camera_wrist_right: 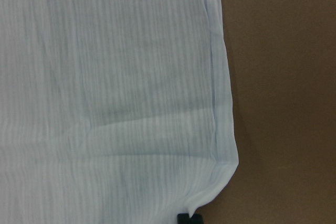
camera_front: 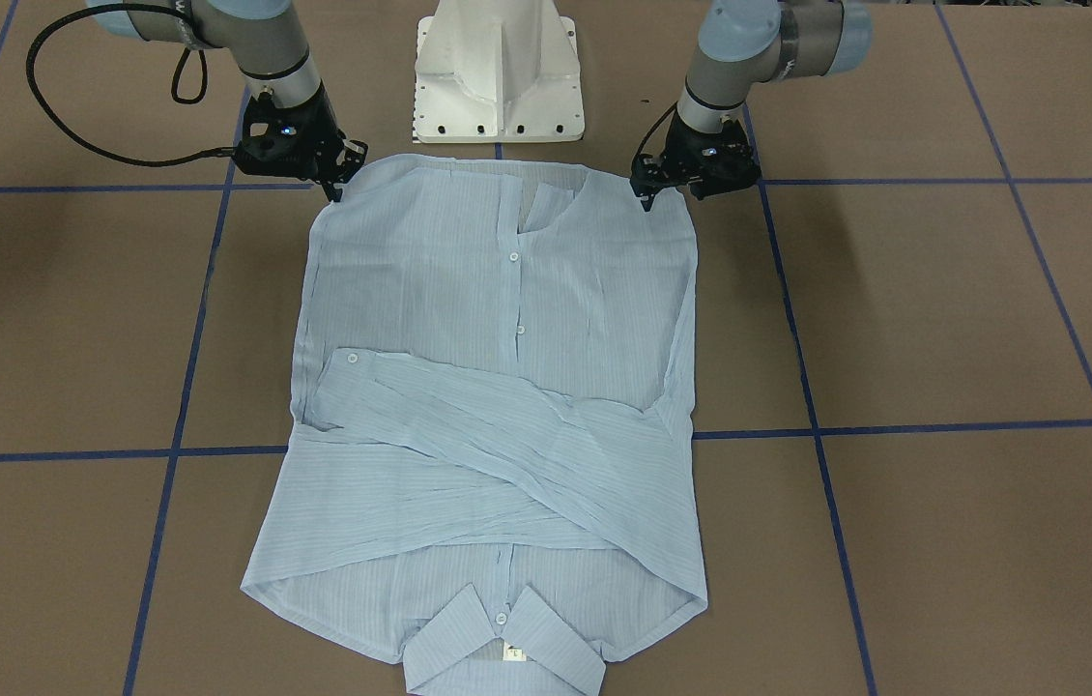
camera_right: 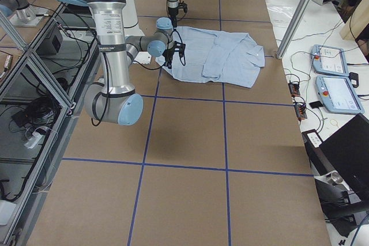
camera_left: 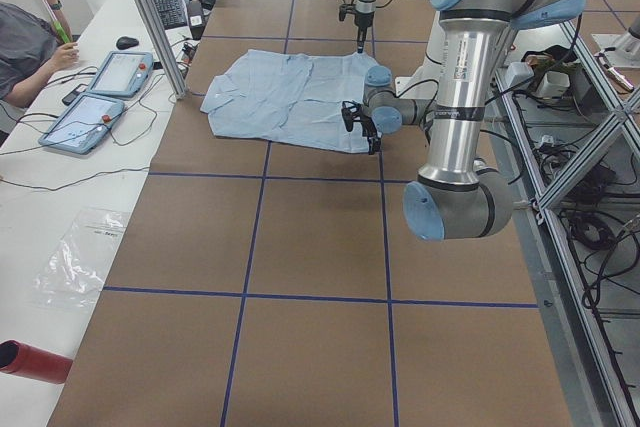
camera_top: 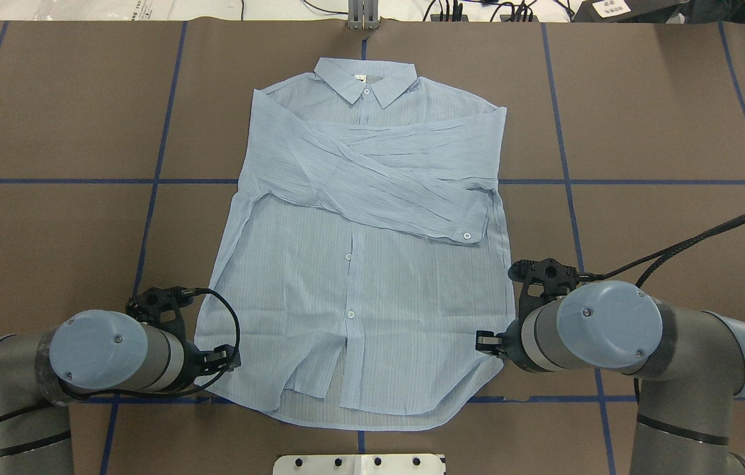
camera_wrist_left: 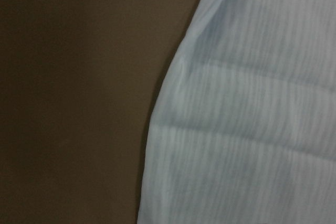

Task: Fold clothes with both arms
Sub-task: 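Grasp the hem corners with both grippers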

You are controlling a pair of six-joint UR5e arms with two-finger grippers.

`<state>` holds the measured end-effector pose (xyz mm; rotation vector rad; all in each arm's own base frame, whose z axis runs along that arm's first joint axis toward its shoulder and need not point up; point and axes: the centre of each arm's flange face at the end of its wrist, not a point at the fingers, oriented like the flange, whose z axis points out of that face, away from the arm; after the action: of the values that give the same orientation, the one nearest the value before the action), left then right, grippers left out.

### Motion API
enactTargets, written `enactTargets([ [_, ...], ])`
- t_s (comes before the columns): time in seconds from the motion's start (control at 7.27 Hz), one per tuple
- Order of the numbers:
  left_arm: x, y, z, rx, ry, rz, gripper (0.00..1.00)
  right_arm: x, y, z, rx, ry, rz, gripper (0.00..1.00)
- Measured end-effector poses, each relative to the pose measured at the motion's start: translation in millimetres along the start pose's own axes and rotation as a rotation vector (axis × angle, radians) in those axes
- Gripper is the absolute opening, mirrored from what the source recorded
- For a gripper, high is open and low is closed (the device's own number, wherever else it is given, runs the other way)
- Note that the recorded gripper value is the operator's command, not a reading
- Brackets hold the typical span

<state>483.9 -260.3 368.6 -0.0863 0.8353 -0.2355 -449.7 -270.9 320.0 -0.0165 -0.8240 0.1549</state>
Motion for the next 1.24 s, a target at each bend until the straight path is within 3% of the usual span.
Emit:
enactTargets([
  [0.55,-5.4,-0.6,1.8,0.001,-0.01,-0.002,0.51,0.5,-3.6,-2.9,0.006,-0.004,0.004,0.0],
  [1.1,-5.1,1.6,1.5,-0.002,-0.009,0.001,0.06,1.3,-8.1,-6.6,0.012,-0.008,0.008,0.0],
  [1.24,-4.6,3.0,1.1,-0.003,-0.008,0.003,0.0,1.6,-9.3,-7.7,0.013,-0.009,0.01,0.0],
])
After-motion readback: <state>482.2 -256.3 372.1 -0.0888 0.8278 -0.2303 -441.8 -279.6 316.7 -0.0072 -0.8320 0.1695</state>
